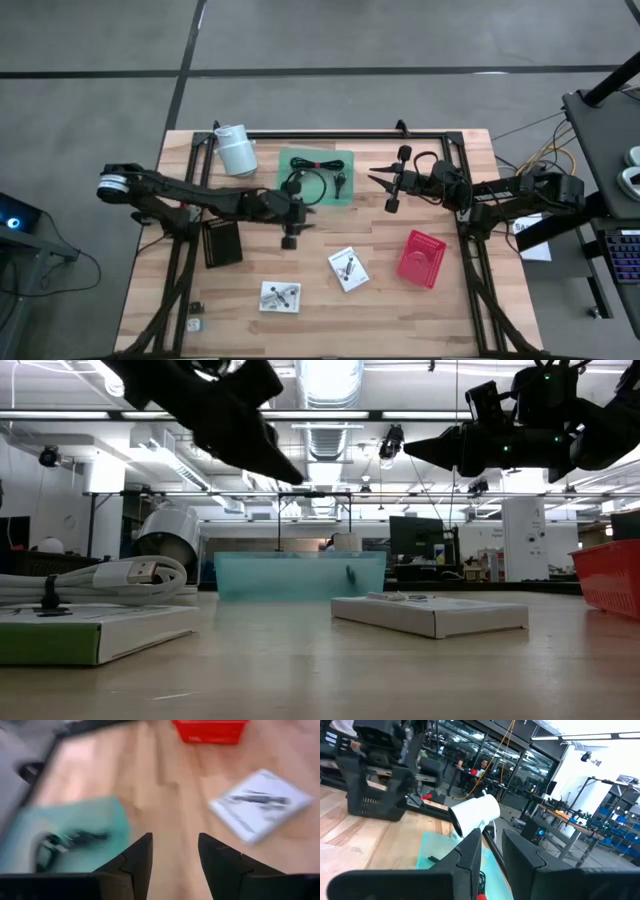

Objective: Pick and place items into bin
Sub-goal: Put the white charger cable into the green bin, then put the left white card reader box into the black bin

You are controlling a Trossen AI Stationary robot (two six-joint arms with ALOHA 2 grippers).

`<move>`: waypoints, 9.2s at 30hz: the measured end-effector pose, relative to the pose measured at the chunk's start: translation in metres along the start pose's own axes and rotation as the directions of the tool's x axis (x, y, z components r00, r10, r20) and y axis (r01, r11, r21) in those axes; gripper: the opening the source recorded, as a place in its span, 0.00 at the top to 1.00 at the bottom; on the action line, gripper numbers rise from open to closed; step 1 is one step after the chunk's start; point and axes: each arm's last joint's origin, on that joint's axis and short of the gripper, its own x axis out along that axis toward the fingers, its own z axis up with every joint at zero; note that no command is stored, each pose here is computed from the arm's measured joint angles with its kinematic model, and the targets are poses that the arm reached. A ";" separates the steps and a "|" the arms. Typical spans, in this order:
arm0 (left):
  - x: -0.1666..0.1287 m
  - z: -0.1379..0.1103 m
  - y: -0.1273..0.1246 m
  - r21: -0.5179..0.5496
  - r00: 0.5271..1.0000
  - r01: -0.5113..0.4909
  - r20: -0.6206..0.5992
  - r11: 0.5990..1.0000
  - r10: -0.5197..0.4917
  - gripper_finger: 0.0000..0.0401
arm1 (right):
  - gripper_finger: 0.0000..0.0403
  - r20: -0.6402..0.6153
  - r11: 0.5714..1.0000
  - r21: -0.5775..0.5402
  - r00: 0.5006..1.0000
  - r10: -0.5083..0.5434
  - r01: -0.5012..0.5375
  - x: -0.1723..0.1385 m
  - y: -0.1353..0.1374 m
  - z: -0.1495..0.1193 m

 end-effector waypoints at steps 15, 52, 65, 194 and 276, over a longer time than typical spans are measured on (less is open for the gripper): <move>-0.023 0.029 -0.052 -0.562 0.926 0.286 -0.045 0.776 -0.374 0.65 | 0.84 0.000 1.000 0.006 1.000 0.000 0.000 0.000 0.000 0.000; 0.018 0.003 -0.140 -0.734 0.758 -0.051 -0.471 0.677 -0.452 0.72 | 0.84 -0.018 0.996 0.085 1.000 0.008 -0.007 0.000 0.001 -0.002; 0.029 -0.008 -0.145 -0.707 0.737 -0.073 -0.513 0.703 -0.439 0.72 | 0.84 -0.018 0.997 0.082 1.000 0.008 -0.007 0.000 0.001 -0.002; 0.047 0.011 -0.040 -0.291 0.811 0.149 -0.511 0.945 -0.285 1.00 | 0.84 -0.019 0.997 0.082 1.000 0.008 -0.007 0.000 0.001 -0.002; -0.032 0.045 -0.197 -0.408 0.832 0.029 -0.496 0.913 -0.248 0.57 | 0.84 -0.020 0.998 0.067 1.000 0.008 -0.007 0.000 0.001 -0.002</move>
